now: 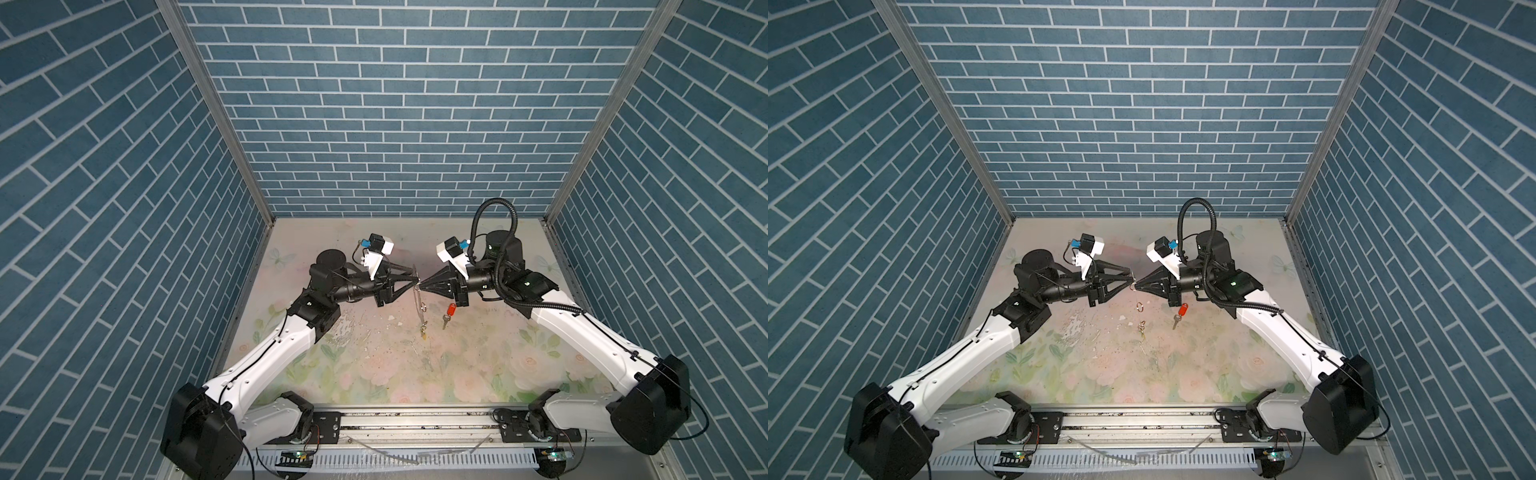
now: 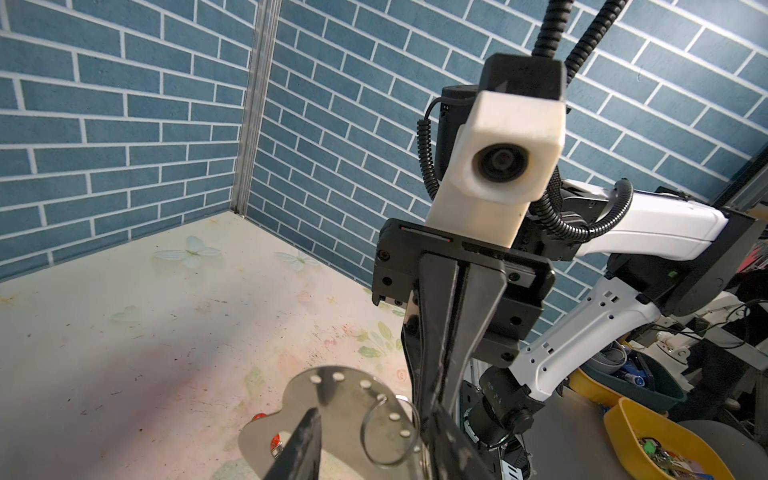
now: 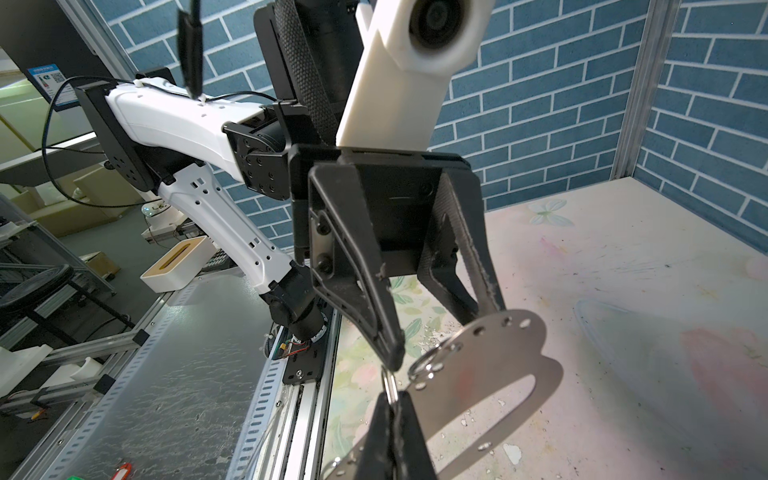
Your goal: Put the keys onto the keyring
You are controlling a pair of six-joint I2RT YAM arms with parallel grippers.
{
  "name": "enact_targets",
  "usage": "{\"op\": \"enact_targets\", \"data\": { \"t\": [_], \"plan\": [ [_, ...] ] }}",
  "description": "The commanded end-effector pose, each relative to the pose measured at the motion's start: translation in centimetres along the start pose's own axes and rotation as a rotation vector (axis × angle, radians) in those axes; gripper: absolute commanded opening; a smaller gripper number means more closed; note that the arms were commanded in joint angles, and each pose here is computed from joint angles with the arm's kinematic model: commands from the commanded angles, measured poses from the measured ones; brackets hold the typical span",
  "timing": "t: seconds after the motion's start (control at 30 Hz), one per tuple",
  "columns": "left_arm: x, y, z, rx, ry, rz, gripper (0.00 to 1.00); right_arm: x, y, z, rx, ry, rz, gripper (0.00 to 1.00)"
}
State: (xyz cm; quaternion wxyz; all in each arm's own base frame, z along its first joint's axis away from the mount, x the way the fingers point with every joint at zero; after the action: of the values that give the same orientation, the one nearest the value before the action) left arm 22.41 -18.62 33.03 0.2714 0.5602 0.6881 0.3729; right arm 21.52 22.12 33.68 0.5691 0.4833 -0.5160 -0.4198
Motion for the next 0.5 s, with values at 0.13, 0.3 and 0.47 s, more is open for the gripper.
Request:
{"op": "enact_targets", "data": {
  "t": [0.13,0.3,0.47],
  "plan": [
    [0.13,0.51,-0.72,-0.025,-0.044,0.002,0.35,0.21,1.21,-0.10,0.088,0.008,-0.027,0.00],
    [0.13,0.44,-0.63,-0.022,-0.043,0.006,0.28,0.23,1.24,-0.09,0.088,0.004,-0.026,0.00],
    [0.16,0.50,-0.68,-0.026,-0.040,0.002,0.22,0.26,1.26,-0.06,0.087,0.004,-0.026,0.00]
  ]
}}
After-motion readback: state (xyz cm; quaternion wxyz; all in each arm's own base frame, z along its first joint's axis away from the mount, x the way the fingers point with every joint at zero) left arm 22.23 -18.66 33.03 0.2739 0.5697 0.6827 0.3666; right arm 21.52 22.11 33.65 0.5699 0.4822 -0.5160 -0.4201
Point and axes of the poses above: each gripper's point midway between its finger pads, its own x axis back along the fingers, its own z axis along the line the jaws close on, y = z × x, the point moved 10 cm from there along x, back along the fingers, and after that the axes turned 13 degrees about x, right-handed, at the moved point
